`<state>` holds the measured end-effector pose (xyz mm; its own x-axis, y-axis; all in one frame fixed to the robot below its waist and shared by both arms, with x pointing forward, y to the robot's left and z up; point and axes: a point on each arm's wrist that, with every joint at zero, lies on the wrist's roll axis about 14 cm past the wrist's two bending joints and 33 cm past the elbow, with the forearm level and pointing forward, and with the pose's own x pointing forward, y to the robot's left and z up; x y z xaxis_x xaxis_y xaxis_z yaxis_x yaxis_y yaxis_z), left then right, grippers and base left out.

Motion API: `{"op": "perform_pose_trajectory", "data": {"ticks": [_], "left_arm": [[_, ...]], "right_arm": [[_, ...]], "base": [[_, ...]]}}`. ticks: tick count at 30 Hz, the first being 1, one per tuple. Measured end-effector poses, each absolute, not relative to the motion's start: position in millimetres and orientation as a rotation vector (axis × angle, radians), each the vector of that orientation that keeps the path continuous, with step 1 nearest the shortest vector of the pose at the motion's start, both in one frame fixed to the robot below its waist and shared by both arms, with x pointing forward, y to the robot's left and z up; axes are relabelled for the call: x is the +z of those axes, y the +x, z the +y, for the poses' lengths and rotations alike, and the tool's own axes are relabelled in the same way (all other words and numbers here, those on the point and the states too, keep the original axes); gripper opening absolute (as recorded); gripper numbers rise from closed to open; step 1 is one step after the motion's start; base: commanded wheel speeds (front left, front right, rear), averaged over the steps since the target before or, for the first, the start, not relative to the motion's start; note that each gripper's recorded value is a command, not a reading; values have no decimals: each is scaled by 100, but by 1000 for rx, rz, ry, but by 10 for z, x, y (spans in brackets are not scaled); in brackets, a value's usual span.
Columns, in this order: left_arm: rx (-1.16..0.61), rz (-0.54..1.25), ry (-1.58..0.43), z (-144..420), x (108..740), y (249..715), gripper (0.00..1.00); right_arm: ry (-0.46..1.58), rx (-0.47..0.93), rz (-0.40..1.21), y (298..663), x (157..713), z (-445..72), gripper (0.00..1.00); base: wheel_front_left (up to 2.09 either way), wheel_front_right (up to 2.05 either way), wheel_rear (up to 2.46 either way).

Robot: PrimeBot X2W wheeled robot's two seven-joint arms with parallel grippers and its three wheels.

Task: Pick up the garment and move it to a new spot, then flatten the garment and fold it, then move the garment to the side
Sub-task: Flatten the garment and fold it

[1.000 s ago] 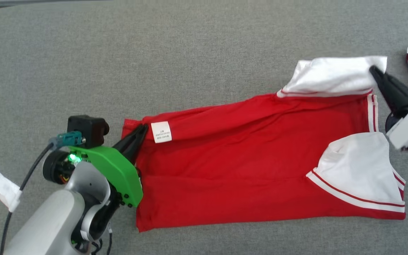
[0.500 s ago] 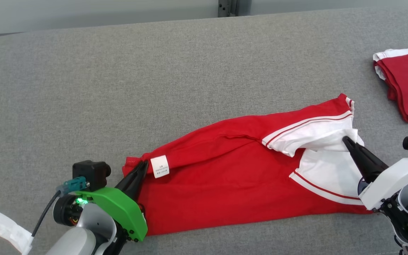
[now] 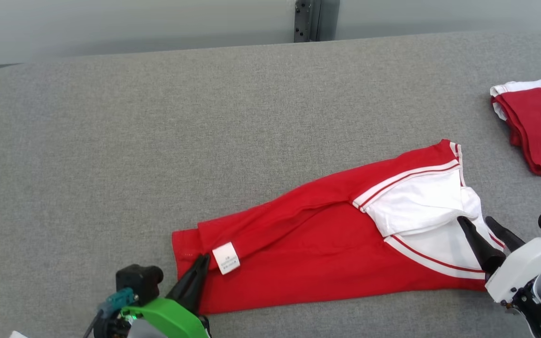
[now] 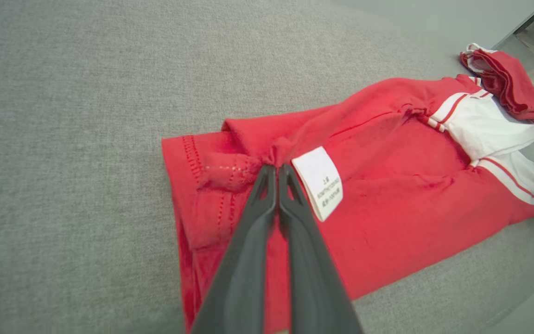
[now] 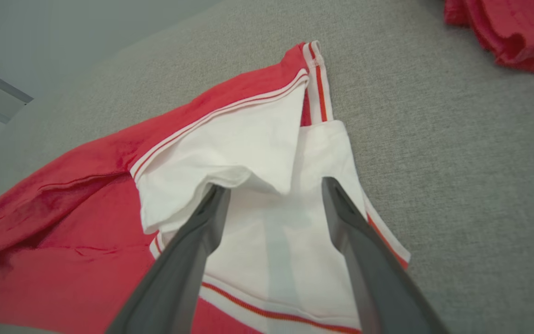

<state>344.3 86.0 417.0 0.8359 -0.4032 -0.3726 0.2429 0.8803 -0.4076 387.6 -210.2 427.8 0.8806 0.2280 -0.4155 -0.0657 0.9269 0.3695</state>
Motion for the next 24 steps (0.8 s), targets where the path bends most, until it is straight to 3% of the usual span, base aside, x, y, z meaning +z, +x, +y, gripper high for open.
{"op": "perform_pose_trajectory", "data": {"ticks": [1, 2, 13, 18, 24], "left_arm": [[-348, 475, -363, 840, 4148, 3392, 75], [-342, 466, -365, 841, 4139, 3344, 100], [-144, 224, -272, 1260, 4420, 3351, 100], [-71, 53, -202, 1444, 4826, 3365, 100], [8, -12, -174, 1628, 4945, 3278, 100]], "right_arm": [[357, 150, 469, 3853, 4279, -2118, 100], [360, 143, 462, 3834, 4288, -2138, 100], [362, 99, 365, 3713, 4468, -2219, 100], [294, 68, 309, 3732, 4601, -2333, 100], [220, 88, 361, 3932, 4669, -2289, 100]], "base": [[0, 0, 0], [0, 0, 0], [0, 0, 0], [0, 0, 0], [0, 0, 0]]}}
